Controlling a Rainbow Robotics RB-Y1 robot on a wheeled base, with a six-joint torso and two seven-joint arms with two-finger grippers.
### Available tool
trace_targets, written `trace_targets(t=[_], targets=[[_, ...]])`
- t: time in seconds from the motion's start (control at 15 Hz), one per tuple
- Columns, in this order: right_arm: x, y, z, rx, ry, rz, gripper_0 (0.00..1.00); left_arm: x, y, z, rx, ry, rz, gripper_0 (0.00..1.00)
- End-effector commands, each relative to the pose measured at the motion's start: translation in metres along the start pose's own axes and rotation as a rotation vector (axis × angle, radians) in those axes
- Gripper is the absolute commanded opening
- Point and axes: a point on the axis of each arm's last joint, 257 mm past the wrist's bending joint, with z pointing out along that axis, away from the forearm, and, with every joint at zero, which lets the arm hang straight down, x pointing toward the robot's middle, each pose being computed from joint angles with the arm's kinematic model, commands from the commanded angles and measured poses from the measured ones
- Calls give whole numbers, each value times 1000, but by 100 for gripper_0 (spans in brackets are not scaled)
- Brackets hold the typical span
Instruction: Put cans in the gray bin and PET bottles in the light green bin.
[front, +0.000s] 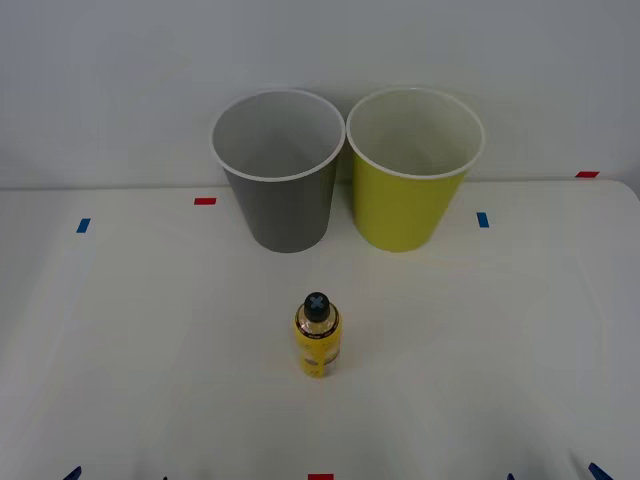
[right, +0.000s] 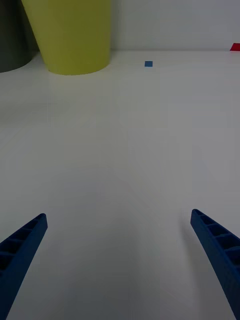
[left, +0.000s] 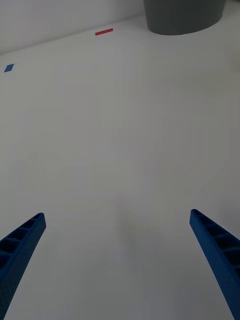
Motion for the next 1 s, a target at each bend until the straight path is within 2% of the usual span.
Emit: trace_targets(t=[0.07,1.0], targets=[[0,0,0,0,0,0,100,0,0,0,0,0,0,100],[0,0,0,0,0,0,100,0,0,0,0,0,0,100]])
